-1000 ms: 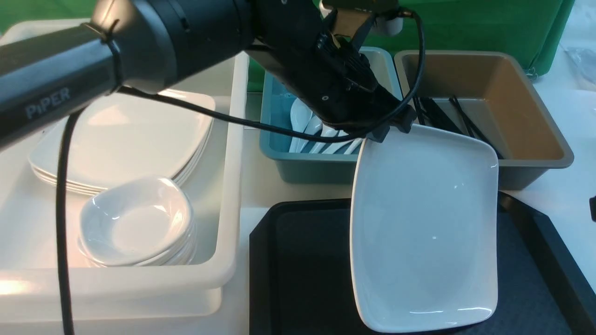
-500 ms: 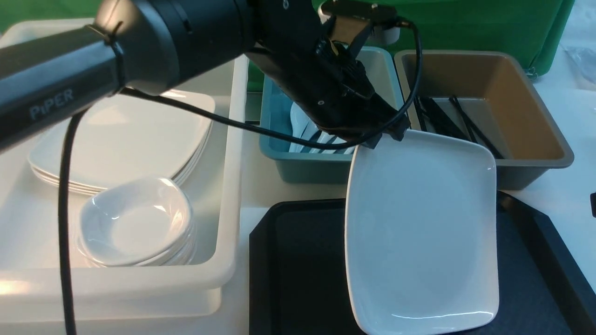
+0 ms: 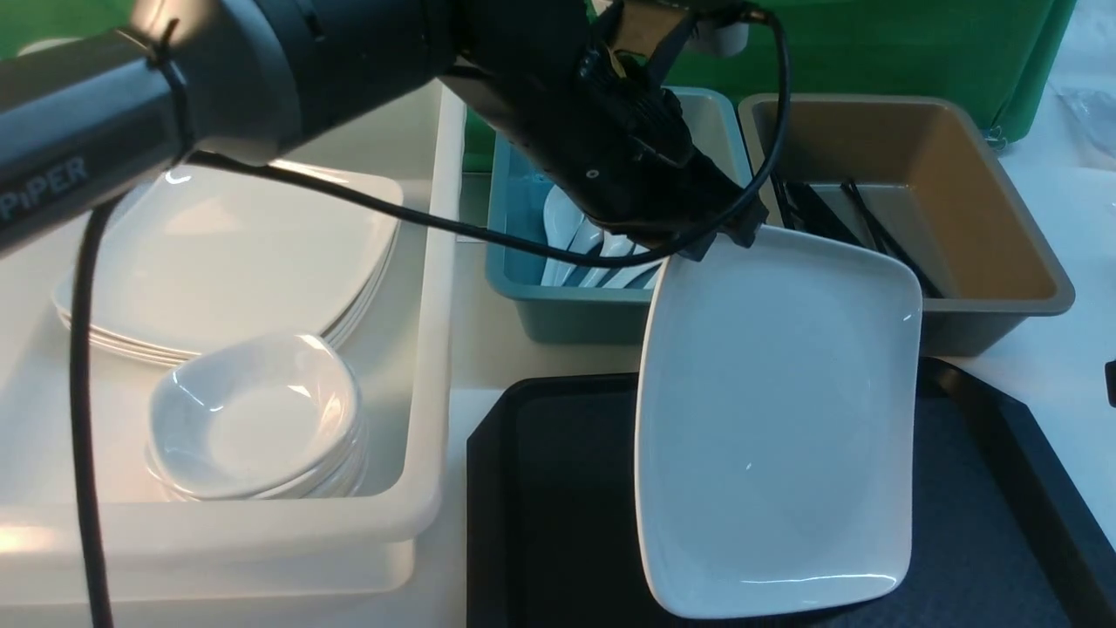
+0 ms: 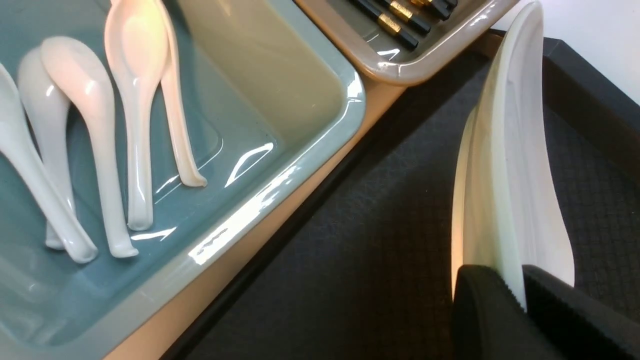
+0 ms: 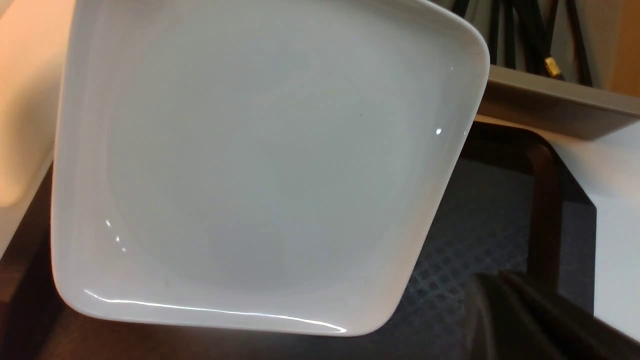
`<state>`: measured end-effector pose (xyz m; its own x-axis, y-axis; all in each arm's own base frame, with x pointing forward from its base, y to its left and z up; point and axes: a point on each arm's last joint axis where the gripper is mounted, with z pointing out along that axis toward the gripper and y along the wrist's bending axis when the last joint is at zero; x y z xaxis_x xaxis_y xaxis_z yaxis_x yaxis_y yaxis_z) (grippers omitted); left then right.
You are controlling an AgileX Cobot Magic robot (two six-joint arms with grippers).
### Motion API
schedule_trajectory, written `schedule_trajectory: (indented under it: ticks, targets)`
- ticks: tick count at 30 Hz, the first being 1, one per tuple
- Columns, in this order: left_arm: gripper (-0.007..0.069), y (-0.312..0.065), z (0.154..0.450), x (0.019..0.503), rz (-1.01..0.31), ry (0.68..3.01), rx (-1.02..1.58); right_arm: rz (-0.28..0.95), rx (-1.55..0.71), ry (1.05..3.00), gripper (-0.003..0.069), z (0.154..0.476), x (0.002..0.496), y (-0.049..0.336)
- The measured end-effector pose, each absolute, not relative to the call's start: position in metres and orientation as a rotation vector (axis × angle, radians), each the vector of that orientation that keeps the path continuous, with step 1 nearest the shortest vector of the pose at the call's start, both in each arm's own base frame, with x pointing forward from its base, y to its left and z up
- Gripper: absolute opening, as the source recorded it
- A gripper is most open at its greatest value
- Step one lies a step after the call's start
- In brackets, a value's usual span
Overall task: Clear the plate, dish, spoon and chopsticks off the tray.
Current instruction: Use the left arm to put the plate into the large storage box on the left
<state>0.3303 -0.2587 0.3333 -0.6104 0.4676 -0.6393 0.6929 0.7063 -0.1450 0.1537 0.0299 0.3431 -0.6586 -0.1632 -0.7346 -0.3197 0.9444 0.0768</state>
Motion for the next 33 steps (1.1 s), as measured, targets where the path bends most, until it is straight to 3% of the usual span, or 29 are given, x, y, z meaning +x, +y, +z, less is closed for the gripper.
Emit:
schedule_trajectory:
  ticks: [15,33]
  targets:
    - [0.0022,-0.255,0.343,0.326,-0.508,2.306,0.887,0.254,-0.339,2.299,0.0038,0.343,0.154,0.03]
    - [0.0026,-0.243,0.376,0.31,-0.511,2.234,0.884,0.254,-0.337,2.298,0.0038,0.343,0.154,0.03]
